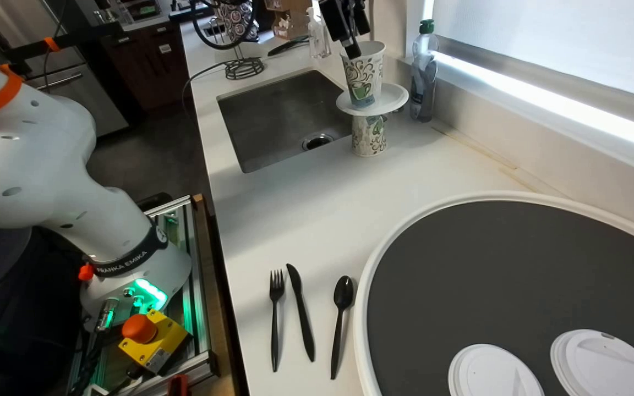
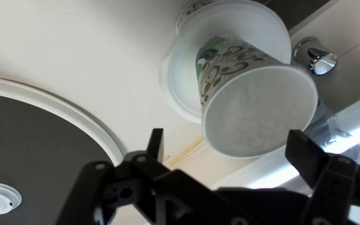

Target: Move the tap to the left and put the cup on top of the other cup

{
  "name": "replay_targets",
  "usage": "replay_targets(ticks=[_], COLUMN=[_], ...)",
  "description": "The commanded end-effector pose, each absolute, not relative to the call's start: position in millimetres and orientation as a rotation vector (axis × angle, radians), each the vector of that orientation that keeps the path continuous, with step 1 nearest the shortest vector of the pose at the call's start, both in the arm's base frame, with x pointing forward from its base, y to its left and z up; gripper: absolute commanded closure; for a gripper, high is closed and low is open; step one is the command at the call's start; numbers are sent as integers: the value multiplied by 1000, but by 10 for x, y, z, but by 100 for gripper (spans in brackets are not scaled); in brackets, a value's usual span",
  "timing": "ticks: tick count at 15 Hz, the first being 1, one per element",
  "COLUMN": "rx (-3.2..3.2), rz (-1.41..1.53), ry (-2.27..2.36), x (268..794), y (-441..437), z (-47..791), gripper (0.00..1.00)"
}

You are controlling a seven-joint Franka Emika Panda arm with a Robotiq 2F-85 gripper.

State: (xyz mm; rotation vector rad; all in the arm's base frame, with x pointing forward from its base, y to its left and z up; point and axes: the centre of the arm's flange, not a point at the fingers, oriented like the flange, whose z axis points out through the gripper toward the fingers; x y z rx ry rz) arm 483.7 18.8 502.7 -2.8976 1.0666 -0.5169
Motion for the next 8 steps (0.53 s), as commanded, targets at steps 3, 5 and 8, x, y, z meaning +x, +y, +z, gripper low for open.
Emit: replay_targets(ticks=[3, 5, 8], rx=[-2897, -2916, -2943], rz=[-572, -597, -610], ry=[1022, 970, 852], x=[4778, 4769, 4733], y=[134, 127, 139], z=[5294, 5394, 5530], gripper=[0, 0, 0])
